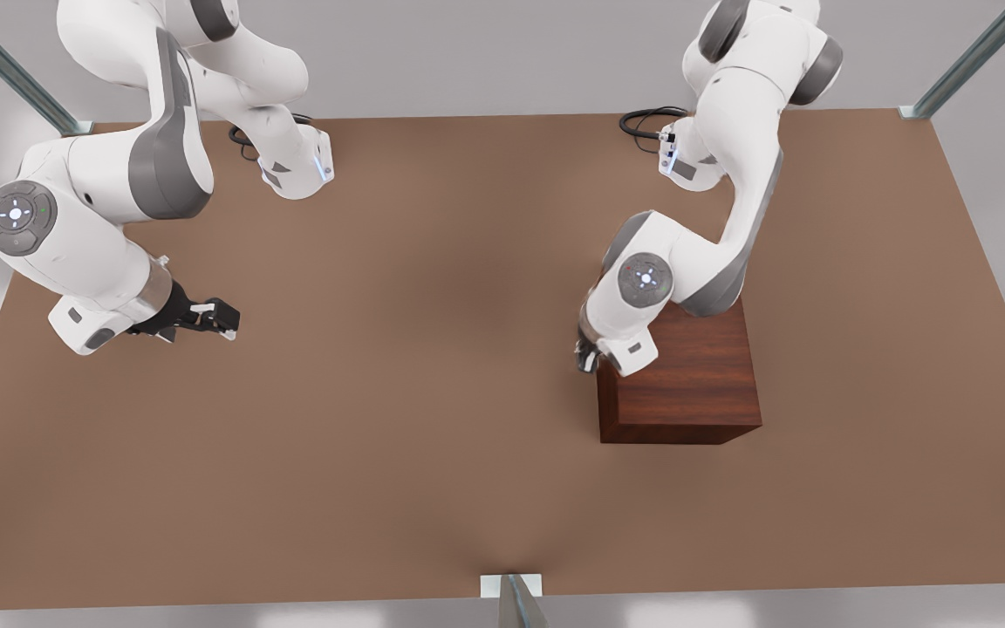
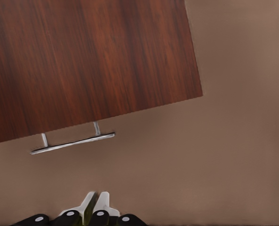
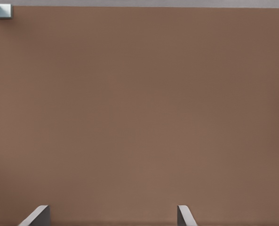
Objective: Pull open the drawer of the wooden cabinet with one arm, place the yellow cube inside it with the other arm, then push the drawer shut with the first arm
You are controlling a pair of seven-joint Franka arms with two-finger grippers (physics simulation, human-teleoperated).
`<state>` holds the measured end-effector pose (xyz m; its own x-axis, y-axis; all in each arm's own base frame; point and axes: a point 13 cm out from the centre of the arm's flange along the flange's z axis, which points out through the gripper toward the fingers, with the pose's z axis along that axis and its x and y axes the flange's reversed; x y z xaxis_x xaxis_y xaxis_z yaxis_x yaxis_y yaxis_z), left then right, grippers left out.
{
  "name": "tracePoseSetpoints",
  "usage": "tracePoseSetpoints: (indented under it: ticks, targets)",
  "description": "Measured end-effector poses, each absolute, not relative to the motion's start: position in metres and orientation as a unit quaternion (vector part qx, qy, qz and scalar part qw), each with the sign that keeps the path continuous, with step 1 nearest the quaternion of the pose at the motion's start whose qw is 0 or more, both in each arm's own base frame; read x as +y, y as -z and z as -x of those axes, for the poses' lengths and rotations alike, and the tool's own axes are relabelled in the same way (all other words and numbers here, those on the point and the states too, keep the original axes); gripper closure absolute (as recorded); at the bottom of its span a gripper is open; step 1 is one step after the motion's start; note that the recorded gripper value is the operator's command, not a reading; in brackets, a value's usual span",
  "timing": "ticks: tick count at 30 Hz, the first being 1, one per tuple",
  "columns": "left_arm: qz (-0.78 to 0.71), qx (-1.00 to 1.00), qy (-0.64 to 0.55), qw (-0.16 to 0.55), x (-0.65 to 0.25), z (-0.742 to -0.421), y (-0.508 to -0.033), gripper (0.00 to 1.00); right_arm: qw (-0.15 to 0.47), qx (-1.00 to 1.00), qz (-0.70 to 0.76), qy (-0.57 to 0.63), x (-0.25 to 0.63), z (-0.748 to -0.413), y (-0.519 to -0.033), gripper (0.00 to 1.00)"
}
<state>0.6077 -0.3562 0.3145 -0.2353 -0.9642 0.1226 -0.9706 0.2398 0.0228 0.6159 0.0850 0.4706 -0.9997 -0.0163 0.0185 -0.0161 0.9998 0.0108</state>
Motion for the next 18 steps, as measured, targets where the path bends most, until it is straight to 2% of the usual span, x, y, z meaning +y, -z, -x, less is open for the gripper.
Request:
tracePoseSetpoints:
  ticks: [1, 3, 5, 7, 9, 14, 18]
  targets:
    - [-0.627, -0.777, -0.041, 0.052, -0.318, -0.632, -0.338, 0.00, 0.009, -1.000, -0.009, 0.005, 0.085, -0.616, -0.470, 0.00]
    - [-0.627, -0.777, -0.048, 0.032, -0.237, -0.661, -0.375, 0.00, 0.009, -1.000, -0.010, 0.005, 0.085, -0.616, -0.471, 0.00]
    - [-0.610, -0.791, -0.042, 0.015, -0.162, -0.668, -0.409, 0.00, 0.009, -1.000, -0.011, 0.005, 0.085, -0.616, -0.470, 0.00]
    - [-0.578, -0.815, -0.038, -0.004, -0.112, -0.656, -0.451, 0.00, 0.009, -1.000, -0.012, 0.005, 0.085, -0.616, -0.470, 0.00]
    - [-0.531, -0.847, -0.028, -0.012, -0.093, -0.642, -0.473, 0.00, 0.010, -1.000, -0.013, 0.005, 0.085, -0.616, -0.470, 0.00]
    - [-0.401, -0.916, -0.001, -0.006, -0.090, -0.626, -0.482, 0.00, 0.009, -1.000, -0.015, 0.005, 0.085, -0.616, -0.470, 0.00]
    - [-0.307, -0.952, 0.000, -0.011, -0.088, -0.626, -0.494, 0.00, 0.009, -1.000, -0.015, 0.005, 0.084, -0.616, -0.471, 0.00]
